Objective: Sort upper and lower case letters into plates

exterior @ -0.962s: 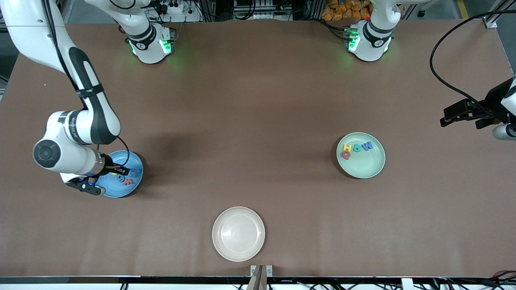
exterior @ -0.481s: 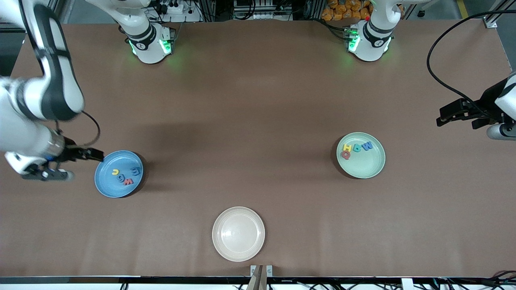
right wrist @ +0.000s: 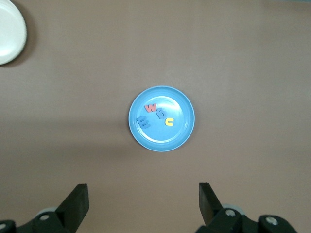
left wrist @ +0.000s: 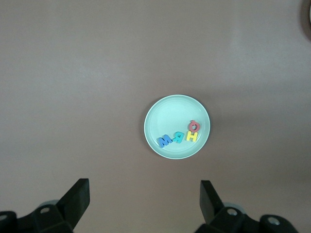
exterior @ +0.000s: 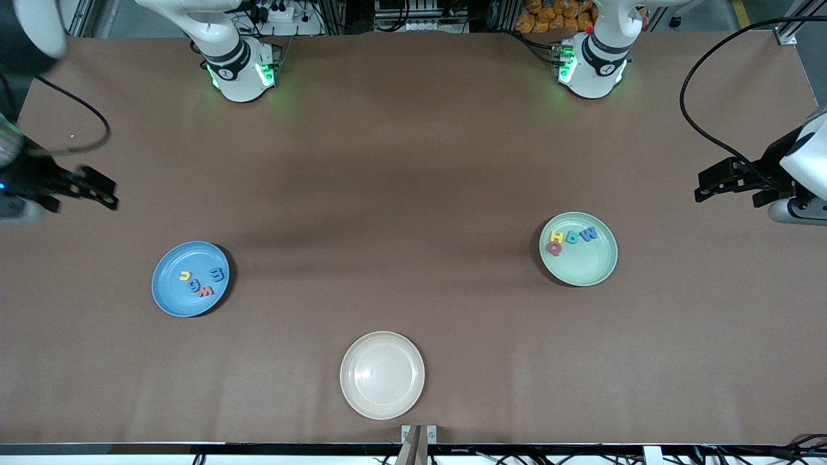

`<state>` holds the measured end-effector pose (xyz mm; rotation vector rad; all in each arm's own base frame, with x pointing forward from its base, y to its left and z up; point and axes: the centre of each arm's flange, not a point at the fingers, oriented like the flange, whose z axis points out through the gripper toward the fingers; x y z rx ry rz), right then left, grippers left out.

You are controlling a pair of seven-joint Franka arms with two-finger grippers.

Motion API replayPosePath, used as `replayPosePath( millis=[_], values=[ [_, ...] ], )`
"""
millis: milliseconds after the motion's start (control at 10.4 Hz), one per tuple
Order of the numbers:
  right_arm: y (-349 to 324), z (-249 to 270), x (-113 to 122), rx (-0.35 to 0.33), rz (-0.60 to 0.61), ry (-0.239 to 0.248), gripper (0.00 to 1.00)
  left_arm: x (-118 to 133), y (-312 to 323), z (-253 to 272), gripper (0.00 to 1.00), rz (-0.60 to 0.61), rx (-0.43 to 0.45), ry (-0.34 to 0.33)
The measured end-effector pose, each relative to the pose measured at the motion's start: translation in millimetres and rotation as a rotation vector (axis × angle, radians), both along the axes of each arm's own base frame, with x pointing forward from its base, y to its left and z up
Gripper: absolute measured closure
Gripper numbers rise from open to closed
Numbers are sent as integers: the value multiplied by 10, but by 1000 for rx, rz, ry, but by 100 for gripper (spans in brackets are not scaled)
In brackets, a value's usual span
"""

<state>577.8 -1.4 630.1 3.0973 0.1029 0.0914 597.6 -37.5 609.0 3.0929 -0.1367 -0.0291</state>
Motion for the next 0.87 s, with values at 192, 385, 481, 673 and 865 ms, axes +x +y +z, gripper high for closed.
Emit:
replayPosePath(
  millis=[192, 385, 481, 673, 865],
  values=[
    [-9, 282, -75, -1, 30, 3, 0, 1, 8, 0, 0, 1, 0, 0],
    [-2, 381, -101, 37, 30, -3, 0, 0, 5, 0, 0, 1, 0, 0],
    [-18, 390, -102, 56, 25, -5, 0, 0, 2, 0, 0, 0, 0, 0],
    [-93, 390, -103, 61, 11, -5, 0, 0, -2, 0, 0, 0, 0, 0],
    [-148, 389, -105, 61, 1, -4, 0, 0, -3, 0, 0, -1, 0, 0]
  ],
)
